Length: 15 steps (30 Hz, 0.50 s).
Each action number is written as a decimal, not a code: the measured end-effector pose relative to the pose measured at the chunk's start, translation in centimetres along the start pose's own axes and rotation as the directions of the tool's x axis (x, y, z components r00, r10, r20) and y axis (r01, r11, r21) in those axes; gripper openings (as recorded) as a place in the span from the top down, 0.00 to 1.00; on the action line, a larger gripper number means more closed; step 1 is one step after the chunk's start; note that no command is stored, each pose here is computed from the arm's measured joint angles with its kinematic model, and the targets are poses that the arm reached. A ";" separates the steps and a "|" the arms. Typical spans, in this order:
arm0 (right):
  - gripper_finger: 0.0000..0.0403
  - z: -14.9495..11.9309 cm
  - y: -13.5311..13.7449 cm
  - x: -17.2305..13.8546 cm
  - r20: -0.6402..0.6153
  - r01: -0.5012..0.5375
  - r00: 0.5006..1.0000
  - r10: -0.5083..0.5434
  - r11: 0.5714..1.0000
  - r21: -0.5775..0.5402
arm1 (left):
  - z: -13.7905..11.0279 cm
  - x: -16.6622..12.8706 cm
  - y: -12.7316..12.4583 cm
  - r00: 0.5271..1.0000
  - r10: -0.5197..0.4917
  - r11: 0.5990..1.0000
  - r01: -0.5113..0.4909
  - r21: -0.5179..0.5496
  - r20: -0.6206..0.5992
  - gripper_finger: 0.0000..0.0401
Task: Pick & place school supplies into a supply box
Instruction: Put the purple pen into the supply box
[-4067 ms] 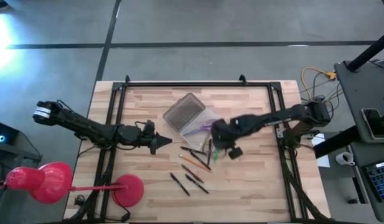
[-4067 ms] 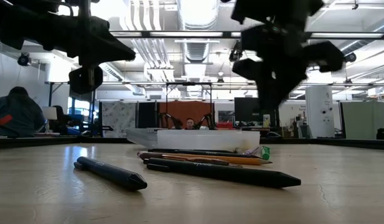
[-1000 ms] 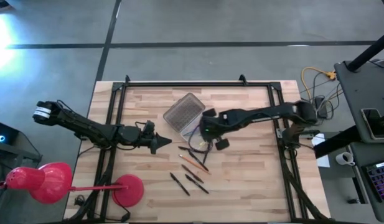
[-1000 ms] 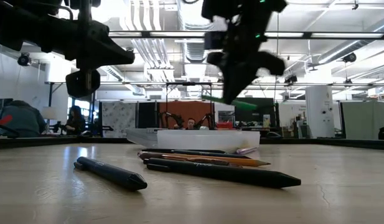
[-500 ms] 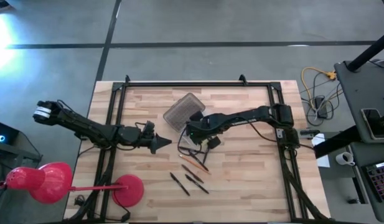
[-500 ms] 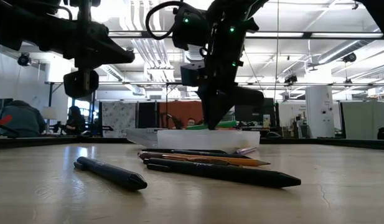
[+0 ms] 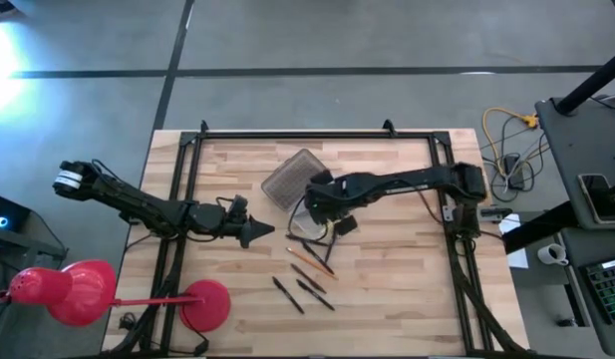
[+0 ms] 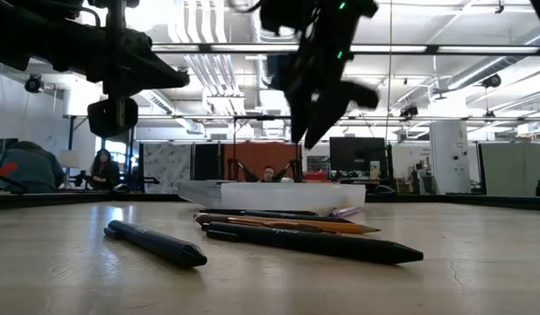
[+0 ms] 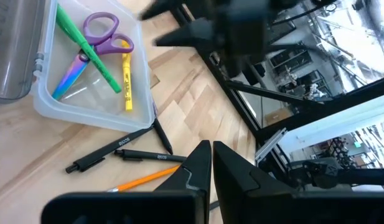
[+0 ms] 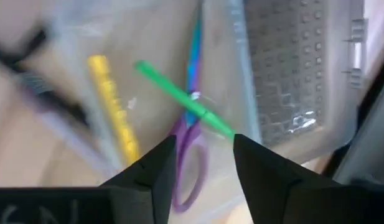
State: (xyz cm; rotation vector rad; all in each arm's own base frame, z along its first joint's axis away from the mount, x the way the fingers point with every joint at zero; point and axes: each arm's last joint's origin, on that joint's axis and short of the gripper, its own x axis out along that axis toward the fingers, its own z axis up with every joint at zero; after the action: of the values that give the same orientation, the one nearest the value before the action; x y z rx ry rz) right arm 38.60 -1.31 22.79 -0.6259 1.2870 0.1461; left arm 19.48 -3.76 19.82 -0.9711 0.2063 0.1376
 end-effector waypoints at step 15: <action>0.65 -3.3 6.0 1.0 -0.069 -0.250 0.966 0.248 0.968 -0.010 | -0.5 -0.1 0.9 1.000 0.027 1.000 -0.026 0.009 -0.015 1.00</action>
State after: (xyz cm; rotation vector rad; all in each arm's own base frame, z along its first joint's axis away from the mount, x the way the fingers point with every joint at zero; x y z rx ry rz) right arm 33.47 1.72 19.32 -0.4862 1.4286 0.3472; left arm 19.11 -3.66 18.83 -0.9609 0.2335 0.1535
